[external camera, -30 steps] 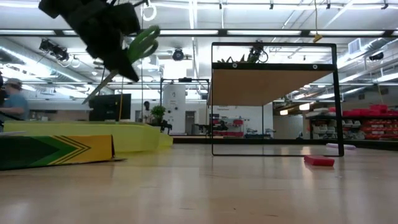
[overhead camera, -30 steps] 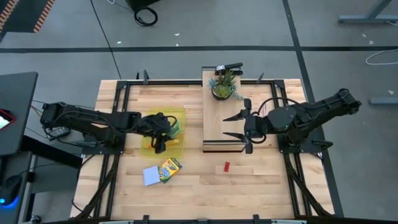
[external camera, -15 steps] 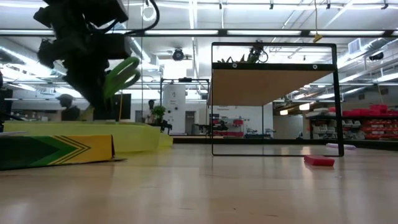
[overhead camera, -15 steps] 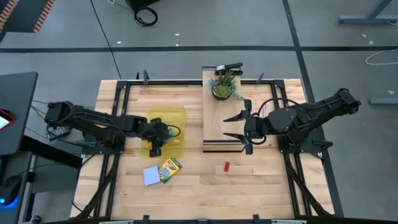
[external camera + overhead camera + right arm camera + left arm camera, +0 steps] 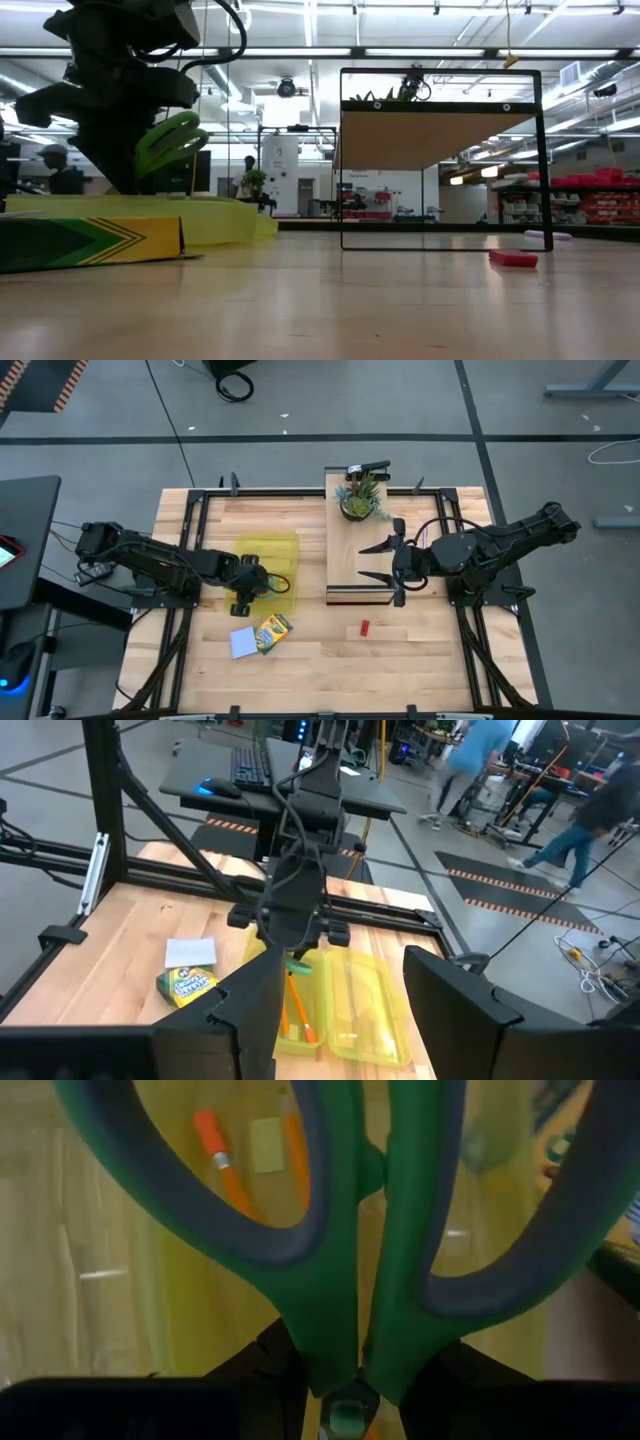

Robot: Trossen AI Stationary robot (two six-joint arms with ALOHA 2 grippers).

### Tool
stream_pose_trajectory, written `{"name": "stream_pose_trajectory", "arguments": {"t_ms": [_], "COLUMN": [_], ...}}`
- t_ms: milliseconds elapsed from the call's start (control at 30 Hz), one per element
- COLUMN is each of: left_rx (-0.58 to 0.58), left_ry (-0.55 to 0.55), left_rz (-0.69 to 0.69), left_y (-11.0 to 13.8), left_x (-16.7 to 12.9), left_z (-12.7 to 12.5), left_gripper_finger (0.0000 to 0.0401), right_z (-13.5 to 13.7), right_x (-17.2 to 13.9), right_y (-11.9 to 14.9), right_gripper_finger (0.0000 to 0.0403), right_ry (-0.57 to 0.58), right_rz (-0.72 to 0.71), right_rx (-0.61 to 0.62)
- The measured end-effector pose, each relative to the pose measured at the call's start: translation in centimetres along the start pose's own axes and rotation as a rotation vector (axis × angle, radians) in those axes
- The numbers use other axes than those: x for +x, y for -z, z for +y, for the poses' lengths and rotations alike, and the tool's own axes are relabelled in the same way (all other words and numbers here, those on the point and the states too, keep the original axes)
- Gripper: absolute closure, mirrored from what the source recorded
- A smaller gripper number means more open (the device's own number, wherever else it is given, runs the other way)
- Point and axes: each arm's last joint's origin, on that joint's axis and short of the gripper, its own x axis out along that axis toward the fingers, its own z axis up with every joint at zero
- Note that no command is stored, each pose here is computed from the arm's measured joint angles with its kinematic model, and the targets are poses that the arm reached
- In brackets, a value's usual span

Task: Pack school essentials
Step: Put the green scissors into the yellow supply box, then put the red eraser into the yellow supply box

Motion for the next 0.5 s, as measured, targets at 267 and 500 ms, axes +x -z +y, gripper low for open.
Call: {"name": "stream_pose_trajectory", "arguments": {"t_ms": [267, 500], "left_rx": [0.111, 0.145], "left_ry": [-0.008, -0.066], "left_rz": [0.017, 0.022], "left_y": [0.15, 0.18], "left_x": [-0.04, -0.11], "left_z": [-0.31, -0.72], "left_gripper_finger": [0.0245, 0.0207], "right_z": [0.01, 0.01], "right_x": [0.0, 0.0], "right_y": [0.0, 0.01], "right_gripper_finger": [0.0192, 0.0192], "right_ry": [0.0, 0.0], "right_rz": [0.0, 0.001], "right_rx": [0.012, 0.016]}}
